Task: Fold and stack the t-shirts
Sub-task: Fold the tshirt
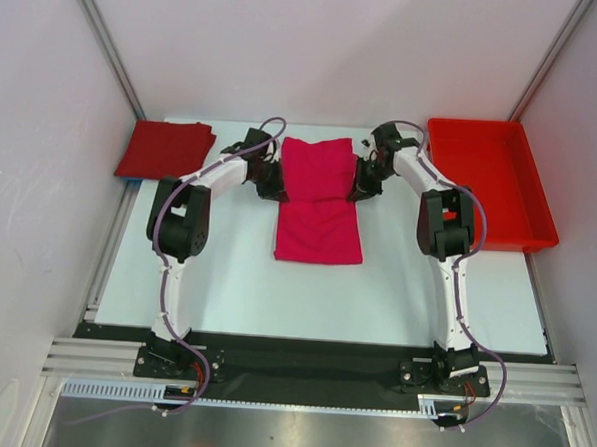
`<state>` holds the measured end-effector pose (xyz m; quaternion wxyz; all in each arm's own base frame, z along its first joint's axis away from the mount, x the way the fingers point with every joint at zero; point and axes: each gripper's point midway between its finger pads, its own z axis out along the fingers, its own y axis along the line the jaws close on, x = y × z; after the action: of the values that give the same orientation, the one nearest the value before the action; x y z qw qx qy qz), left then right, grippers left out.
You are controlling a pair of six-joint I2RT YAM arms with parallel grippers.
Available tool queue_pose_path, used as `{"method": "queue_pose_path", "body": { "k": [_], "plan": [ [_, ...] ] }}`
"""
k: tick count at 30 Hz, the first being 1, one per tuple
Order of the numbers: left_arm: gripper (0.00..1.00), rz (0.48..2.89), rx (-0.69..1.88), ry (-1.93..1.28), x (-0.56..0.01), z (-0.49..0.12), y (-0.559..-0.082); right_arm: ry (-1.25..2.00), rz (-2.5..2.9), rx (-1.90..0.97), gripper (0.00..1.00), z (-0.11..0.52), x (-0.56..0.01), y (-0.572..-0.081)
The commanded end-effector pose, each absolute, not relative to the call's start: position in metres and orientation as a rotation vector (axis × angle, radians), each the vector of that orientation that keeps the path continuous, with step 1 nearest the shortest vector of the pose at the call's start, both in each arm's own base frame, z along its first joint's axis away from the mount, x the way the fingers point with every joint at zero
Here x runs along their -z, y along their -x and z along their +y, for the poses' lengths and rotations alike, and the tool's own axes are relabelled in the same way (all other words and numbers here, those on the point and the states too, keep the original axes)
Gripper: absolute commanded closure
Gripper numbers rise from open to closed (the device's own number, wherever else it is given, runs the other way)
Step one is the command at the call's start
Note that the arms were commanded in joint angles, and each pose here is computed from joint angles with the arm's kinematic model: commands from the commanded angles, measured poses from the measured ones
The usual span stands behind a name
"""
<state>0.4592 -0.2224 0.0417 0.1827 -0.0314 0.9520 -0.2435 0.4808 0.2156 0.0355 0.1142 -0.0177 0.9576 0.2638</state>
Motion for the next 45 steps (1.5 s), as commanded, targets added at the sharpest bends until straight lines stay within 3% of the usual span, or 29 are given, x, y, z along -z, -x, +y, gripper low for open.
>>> {"method": "queue_pose_path", "body": {
  "k": [1,5,12,15,16,19,21,24,30,32,33,37,45],
  "plan": [
    [1.00,2.611,0.685,0.075,-0.068,-0.224,-0.470,0.066,2.744,-0.769,0.92,0.211,-0.062,-0.491],
    [1.00,2.573,0.614,0.092,-0.081,-0.214,-0.475,0.038,2.727,-0.754,0.98,0.197,-0.069,-0.494],
    [1.00,2.582,0.591,0.121,-0.076,-0.214,-0.483,0.056,2.698,-0.813,0.96,0.201,-0.070,-0.503],
    [0.84,2.610,0.558,0.145,-0.070,-0.210,-0.483,0.063,2.715,-0.816,0.71,0.202,-0.061,-0.506],
    [0.67,2.617,0.528,0.155,-0.068,-0.206,-0.483,0.061,2.734,-0.807,0.67,0.200,-0.060,-0.503],
    [0.41,2.613,0.498,0.156,-0.078,-0.200,-0.475,0.058,2.764,-0.747,0.63,0.190,-0.063,-0.495],
    [0.38,2.591,0.463,0.154,-0.094,-0.192,-0.465,0.064,2.773,-0.668,0.60,0.181,-0.074,-0.483],
    [0.41,2.554,0.511,0.117,-0.117,-0.195,-0.436,0.095,2.734,-0.603,0.59,0.177,-0.105,-0.464],
    [0.80,2.476,1.071,0.008,-0.127,-0.268,-0.361,0.122,2.729,-0.962,0.63,0.233,-0.111,-0.388],
    [0.86,2.458,1.157,0.030,-0.120,-0.280,-0.355,0.102,2.741,-1.120,0.73,0.253,-0.101,-0.370],
    [0.88,2.501,1.192,0.024,-0.106,-0.286,-0.344,0.105,2.744,-1.161,0.82,0.259,-0.095,-0.367],
    [0.93,2.581,1.205,0.073,-0.069,-0.287,-0.331,0.097,2.789,-1.200,0.96,0.261,-0.076,-0.353],
    [0.99,2.780,0.981,0.256,0.007,-0.241,-0.282,-0.076,2.874,-1.176,0.99,0.205,-0.022,-0.319]
  ]
}}
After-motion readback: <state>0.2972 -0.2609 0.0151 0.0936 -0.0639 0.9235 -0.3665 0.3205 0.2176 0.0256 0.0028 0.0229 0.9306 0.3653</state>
